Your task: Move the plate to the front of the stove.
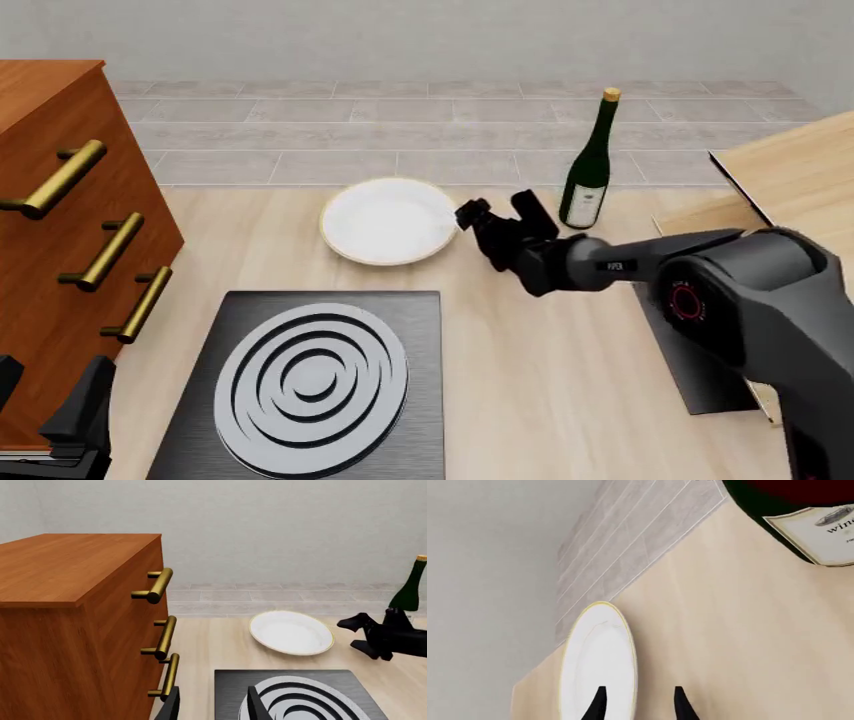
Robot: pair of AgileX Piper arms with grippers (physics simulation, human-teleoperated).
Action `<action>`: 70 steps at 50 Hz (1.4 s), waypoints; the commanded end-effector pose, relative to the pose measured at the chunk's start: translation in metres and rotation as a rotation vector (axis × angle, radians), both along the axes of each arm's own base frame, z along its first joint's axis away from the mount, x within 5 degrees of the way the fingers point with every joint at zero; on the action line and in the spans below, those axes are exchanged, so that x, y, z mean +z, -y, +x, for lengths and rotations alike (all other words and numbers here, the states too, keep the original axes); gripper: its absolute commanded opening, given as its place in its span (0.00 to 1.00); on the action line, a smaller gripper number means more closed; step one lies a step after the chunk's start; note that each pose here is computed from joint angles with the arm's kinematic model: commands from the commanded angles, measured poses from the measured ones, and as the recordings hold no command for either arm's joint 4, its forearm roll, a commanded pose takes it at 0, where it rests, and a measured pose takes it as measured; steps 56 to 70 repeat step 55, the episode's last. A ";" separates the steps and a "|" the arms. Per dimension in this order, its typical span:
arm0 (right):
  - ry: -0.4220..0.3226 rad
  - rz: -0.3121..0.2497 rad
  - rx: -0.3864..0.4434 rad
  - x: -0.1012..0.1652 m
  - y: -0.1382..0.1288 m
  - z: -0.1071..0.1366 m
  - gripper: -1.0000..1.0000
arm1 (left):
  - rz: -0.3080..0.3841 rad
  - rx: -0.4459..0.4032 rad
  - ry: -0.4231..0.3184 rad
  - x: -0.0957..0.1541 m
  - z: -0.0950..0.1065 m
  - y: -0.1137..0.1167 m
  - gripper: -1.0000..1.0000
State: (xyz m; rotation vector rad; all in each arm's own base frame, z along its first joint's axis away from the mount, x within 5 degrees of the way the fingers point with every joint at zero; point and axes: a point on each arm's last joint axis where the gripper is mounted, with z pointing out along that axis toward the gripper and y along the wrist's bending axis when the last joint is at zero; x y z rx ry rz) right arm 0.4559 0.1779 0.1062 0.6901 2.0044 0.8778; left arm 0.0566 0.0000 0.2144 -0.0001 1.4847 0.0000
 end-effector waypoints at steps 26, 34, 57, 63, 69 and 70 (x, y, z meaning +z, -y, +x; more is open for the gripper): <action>0.197 -0.178 0.093 0.091 0.035 -0.091 1.00 | 0.000 0.000 0.000 0.000 0.000 0.000 1.00; 0.251 -0.256 0.138 0.109 0.038 -0.111 1.00 | 0.000 0.000 0.000 0.000 0.000 0.000 1.00; 0.380 -0.418 0.239 0.139 0.046 -0.166 1.00 | 0.000 0.000 0.000 0.000 0.000 0.000 1.00; 0.380 -0.418 0.239 0.139 0.046 -0.166 1.00 | 0.000 0.000 0.000 0.000 0.000 0.000 1.00; 0.380 -0.418 0.239 0.139 0.046 -0.166 1.00 | 0.000 0.000 0.000 0.000 0.000 0.000 1.00; 0.380 -0.418 0.239 0.139 0.046 -0.166 1.00 | 0.000 0.000 0.000 0.000 0.000 0.000 1.00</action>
